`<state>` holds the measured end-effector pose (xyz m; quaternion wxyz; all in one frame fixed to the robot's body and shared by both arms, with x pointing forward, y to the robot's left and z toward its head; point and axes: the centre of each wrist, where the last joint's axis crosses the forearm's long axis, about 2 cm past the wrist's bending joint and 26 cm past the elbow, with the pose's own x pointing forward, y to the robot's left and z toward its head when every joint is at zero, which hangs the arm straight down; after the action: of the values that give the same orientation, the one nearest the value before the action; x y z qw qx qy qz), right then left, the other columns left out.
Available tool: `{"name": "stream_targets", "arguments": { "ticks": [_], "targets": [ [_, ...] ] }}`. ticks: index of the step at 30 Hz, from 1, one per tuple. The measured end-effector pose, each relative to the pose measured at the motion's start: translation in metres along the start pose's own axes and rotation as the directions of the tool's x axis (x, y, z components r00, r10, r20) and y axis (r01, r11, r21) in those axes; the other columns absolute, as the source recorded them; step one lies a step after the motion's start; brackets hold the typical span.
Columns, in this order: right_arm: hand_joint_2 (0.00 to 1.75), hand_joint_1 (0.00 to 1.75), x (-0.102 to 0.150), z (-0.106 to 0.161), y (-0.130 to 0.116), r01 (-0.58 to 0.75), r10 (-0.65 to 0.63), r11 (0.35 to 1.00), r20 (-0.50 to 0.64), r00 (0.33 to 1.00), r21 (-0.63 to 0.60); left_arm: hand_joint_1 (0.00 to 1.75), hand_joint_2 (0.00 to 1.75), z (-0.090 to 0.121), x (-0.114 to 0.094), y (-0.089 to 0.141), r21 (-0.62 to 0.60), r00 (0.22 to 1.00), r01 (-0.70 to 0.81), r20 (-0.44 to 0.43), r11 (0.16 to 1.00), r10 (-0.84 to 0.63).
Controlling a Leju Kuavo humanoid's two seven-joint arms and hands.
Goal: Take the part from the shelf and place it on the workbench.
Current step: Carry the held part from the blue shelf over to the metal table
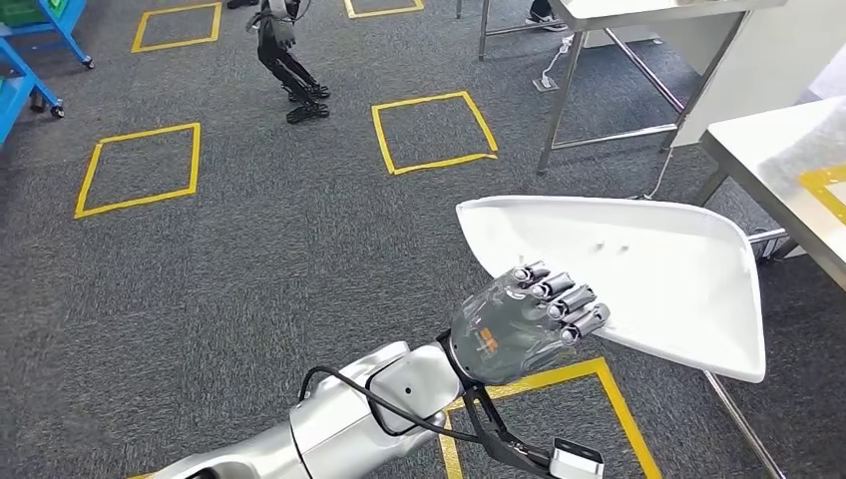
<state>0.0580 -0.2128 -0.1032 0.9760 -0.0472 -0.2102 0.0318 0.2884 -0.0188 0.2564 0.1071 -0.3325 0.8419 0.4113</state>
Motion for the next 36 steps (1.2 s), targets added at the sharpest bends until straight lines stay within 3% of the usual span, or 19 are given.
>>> {"name": "stream_targets", "arguments": {
  "ticks": [22,36],
  "targets": [
    [0.00,0.00,0.0004,-0.0011,-0.0040,-0.008,0.008,1.000,-0.010,1.000,-0.002,1.75,1.75,0.0010,0.0013,-0.0004,-0.006,1.000,-0.010,0.017,1.000,0.010],
    [0.00,0.00,-0.0007,-0.0021,-0.0091,-0.024,0.024,1.000,-0.027,0.999,-0.004,1.75,1.75,0.0036,0.0052,-0.0053,-0.161,0.990,-0.026,0.130,0.987,0.048]
  ]
}}
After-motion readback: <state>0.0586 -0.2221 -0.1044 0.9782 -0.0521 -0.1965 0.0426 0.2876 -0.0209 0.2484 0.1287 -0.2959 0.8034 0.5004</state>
